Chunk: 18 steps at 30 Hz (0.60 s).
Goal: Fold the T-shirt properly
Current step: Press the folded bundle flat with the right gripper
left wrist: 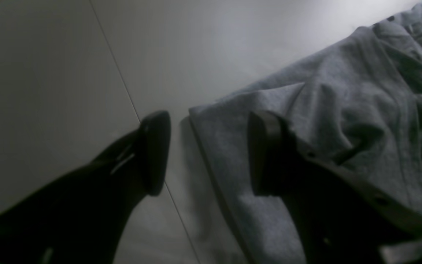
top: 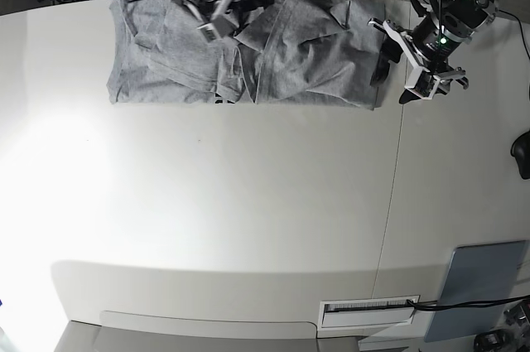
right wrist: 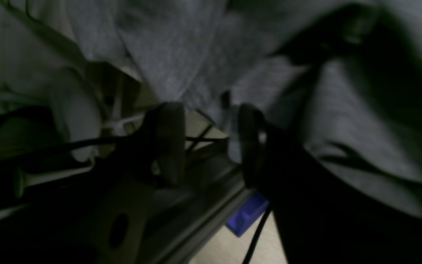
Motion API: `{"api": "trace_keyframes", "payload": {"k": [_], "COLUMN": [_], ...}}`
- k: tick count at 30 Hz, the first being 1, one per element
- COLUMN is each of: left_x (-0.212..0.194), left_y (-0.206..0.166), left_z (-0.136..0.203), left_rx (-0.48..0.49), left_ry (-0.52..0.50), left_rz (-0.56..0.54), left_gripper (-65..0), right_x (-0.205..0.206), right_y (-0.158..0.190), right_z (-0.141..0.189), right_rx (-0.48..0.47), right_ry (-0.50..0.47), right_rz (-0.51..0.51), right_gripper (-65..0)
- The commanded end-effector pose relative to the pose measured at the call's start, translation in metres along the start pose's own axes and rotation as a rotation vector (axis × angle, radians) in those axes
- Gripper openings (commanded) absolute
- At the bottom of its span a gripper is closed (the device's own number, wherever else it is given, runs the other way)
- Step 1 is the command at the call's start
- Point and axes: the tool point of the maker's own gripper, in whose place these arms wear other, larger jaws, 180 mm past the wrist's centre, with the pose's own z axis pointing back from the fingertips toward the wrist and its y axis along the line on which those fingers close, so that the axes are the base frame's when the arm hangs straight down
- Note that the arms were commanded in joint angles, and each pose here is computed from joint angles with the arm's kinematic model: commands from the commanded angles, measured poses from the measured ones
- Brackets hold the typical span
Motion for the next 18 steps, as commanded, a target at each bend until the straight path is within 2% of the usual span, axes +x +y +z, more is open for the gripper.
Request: {"api": "trace_keyframes", "payload": {"k": [1, 12, 15, 18], "left_x": [0.010, 0.010, 0.010, 0.010], "left_y": [0.001, 0.001, 0.001, 0.001], "left_z": [0.003, 0.003, 0.003, 0.003], "left_rx": [-0.001, 0.000, 0.000, 0.000], "left_ry": [-0.039, -0.039, -0.039, -0.039], "left_rz": [-0.005, -0.005, -0.005, -0.005], "left_gripper": [-33.1, -33.1, -33.1, -33.1], "right_x": [0.007, 0.017, 0.014, 0.007], "right_y": [0.004, -0.013, -0.020, -0.009], "right_z": [0.001, -0.006, -0.020, -0.036], "right_rx": [0.012, -0.058, -0.045, 0.029], "right_ry": [-0.025, -0.011, 0.039, 0.096], "right_rz": [0.013, 0.093, 0.095, 0.113], "right_gripper": [-40.8, -41.0, -41.0, -41.0]}}
